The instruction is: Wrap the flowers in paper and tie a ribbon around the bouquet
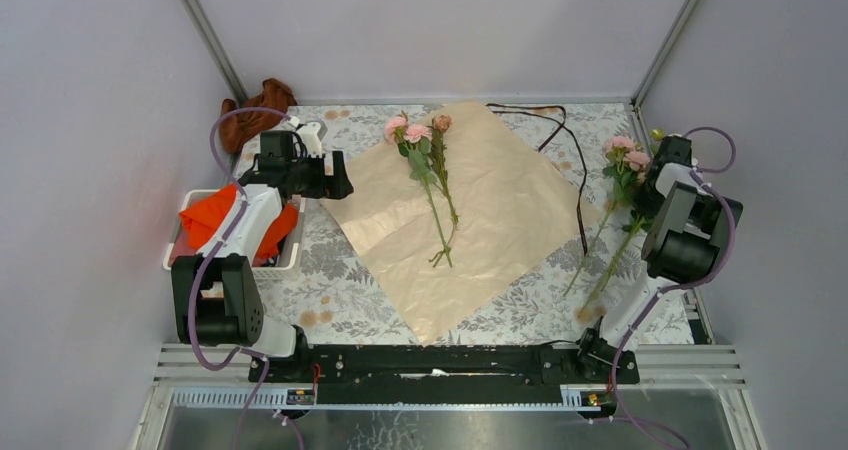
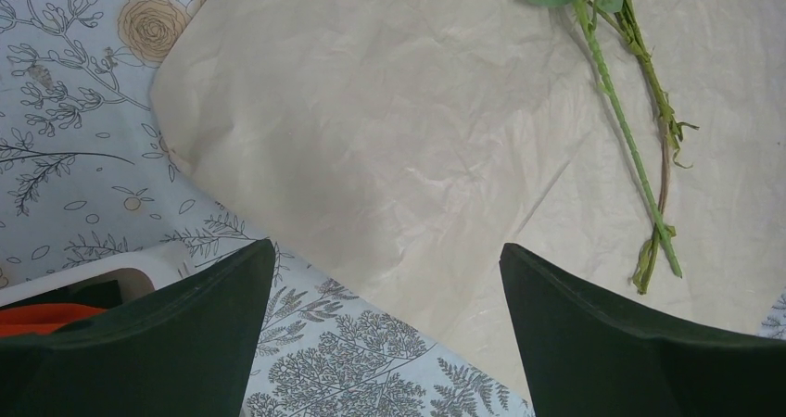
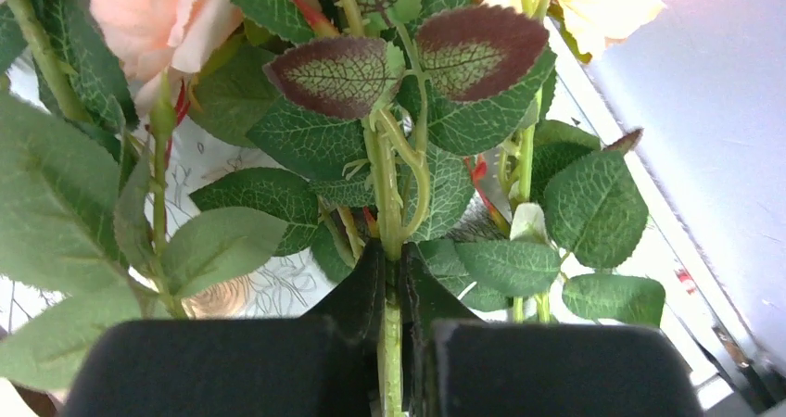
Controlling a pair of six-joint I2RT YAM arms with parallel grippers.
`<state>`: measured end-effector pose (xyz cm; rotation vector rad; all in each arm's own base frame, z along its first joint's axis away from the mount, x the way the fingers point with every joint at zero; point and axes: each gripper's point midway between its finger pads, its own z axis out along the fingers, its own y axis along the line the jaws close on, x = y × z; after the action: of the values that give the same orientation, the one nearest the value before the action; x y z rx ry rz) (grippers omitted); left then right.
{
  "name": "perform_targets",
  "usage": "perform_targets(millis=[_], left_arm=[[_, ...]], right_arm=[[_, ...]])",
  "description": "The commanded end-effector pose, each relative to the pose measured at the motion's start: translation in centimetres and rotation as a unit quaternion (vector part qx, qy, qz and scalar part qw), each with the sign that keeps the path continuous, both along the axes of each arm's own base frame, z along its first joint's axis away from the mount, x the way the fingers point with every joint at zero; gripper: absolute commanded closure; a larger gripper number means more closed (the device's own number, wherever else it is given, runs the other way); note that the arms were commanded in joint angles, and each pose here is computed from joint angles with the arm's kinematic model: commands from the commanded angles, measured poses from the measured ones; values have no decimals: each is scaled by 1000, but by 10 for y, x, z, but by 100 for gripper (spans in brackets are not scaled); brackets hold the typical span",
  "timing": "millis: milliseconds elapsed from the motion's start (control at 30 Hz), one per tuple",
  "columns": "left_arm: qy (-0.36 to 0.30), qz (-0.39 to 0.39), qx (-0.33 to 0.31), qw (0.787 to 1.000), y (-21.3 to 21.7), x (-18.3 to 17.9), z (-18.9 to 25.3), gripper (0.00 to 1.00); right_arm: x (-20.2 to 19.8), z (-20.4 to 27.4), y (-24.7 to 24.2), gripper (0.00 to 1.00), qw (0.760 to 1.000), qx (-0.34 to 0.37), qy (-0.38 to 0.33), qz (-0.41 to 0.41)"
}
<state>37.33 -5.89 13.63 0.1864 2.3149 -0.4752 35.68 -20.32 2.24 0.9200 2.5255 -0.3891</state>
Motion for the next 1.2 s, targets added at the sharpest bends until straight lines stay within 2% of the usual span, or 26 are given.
perform_targets(millis=[0, 133, 267, 367, 433, 467, 500, 567, 633, 700, 733, 800, 833, 900, 1033, 1167], left_arm=[[3, 3, -1, 1000, 2, 2, 0, 1], [2, 0, -3, 1000, 1, 2, 0, 1], [-2, -3, -4, 1000, 0, 2, 3, 1], [-2, -3, -4, 1000, 0, 2, 3, 1], [-1, -3, -4, 1000, 0, 2, 3, 1], [-2, -3, -4, 1000, 0, 2, 3, 1], [-2, -3, -3, 1000, 0, 2, 2, 1], [-2, -2, -1, 1000, 1, 2, 1, 1], [-1, 0, 3, 1000, 2, 2, 0, 1], [0, 0, 5, 1000, 3, 1, -1, 1], [0, 0, 6, 1000, 4, 1, -1, 1], [-1, -2, 7, 1000, 3, 1, -1, 1], [-1, -2, 7, 1000, 4, 1, -1, 1], [-1, -2, 8, 1000, 4, 1, -2, 1], [2, -6, 7, 1000, 3, 0, -4, 1], [10, -10, 3, 1000, 1, 0, -10, 1]], right_arm=[[3, 83, -22, 100, 995, -90, -38, -2], [2, 165, -17, 100, 983, -166, -84, 1], [-1, 243, 8, 100, 963, -230, -140, 25], [-3, 290, 37, 100, 950, -241, -192, 55], [7, 311, 79, 100, 940, -190, -266, 93], [15, 319, 112, 100, 928, -153, -310, 137], [25, 323, 150, 100, 910, -106, -352, 190], [37, 326, 243, 100, 854, 6, -427, 298], [40, 316, 326, 100, 804, 106, -452, 371], [45, 292, 393, 100, 786, 156, -426, 420], [49, 275, 421, 100, 786, 167, -401, 440], [63, 237, 462, 100, 801, 192, -345, 450], [73, 232, 481, 100, 801, 203, -334, 454], [93, 182, 506, 100, 822, 209, -281, 449], [121, 114, 515, 100, 857, 187, -221, 427], [121, 63, 524, 99, 863, 199, -158, 436]])
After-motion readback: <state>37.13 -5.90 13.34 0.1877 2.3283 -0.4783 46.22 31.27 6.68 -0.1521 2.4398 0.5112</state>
